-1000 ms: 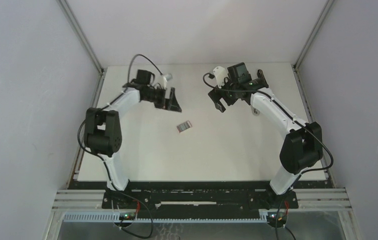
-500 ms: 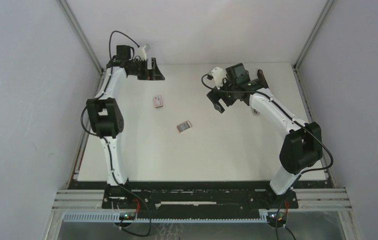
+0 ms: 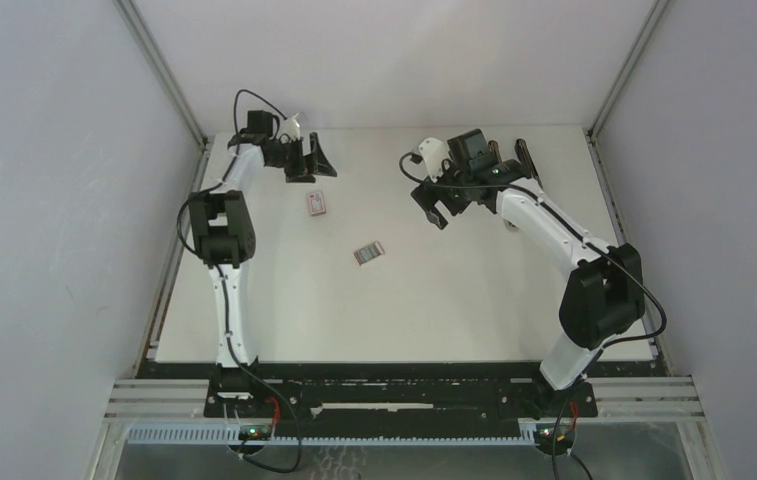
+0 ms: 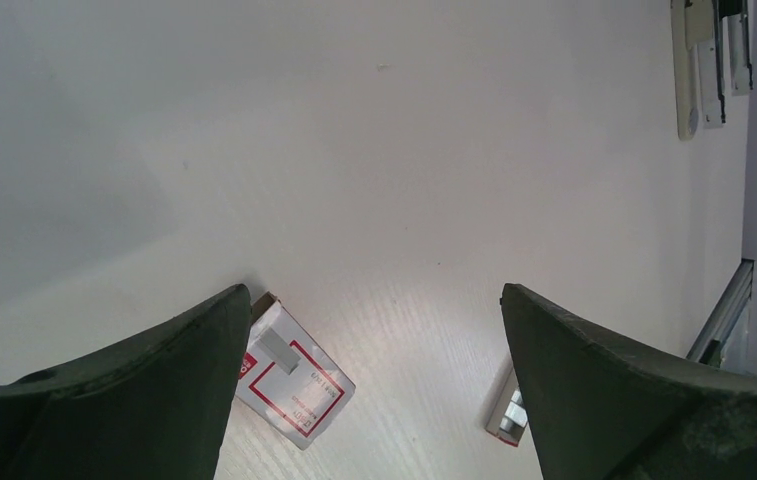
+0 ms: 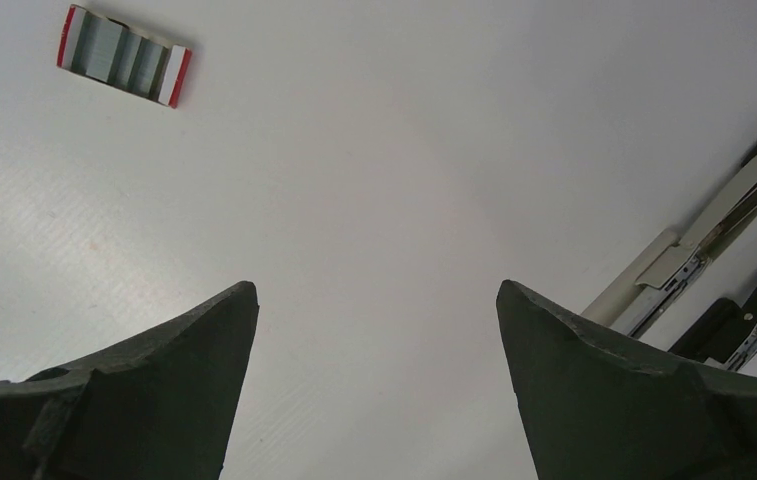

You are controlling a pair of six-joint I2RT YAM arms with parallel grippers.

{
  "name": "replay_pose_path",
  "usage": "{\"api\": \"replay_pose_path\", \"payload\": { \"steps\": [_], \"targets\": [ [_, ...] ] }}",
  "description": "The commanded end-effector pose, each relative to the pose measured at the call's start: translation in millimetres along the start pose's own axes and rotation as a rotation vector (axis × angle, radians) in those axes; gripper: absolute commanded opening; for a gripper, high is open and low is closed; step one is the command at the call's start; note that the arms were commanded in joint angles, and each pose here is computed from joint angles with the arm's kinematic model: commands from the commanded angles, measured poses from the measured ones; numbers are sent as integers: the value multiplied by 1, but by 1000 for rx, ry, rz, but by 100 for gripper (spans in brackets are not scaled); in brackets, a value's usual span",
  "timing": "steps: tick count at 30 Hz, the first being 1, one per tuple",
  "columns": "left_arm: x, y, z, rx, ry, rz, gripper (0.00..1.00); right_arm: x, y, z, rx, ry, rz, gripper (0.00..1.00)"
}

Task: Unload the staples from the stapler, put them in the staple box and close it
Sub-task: Close the staple box at the center of the board.

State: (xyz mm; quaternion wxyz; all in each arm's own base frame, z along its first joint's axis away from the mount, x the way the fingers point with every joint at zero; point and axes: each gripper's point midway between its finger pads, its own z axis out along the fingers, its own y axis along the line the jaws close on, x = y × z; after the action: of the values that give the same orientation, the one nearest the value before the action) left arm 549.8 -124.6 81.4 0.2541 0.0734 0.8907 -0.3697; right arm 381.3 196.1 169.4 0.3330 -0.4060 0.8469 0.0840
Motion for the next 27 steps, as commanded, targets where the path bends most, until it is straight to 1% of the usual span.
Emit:
{"api": "replay_pose_path", "payload": {
  "steps": [1, 6, 14, 27],
  "targets": [
    [-28, -10, -9, 22, -72, 16, 100, -13, 3, 1, 16, -35, -42, 90],
    [-18, -5, -3, 26, -45, -19, 100, -14, 5, 0, 19, -35, -57, 90],
    [-4, 5, 0, -16, 0, -56, 100, -13, 6, 1, 16, -33, -58, 90],
    [30, -1, -8, 8, 72, -62, 100, -14, 8, -1, 9, -40, -60, 90]
  ]
}}
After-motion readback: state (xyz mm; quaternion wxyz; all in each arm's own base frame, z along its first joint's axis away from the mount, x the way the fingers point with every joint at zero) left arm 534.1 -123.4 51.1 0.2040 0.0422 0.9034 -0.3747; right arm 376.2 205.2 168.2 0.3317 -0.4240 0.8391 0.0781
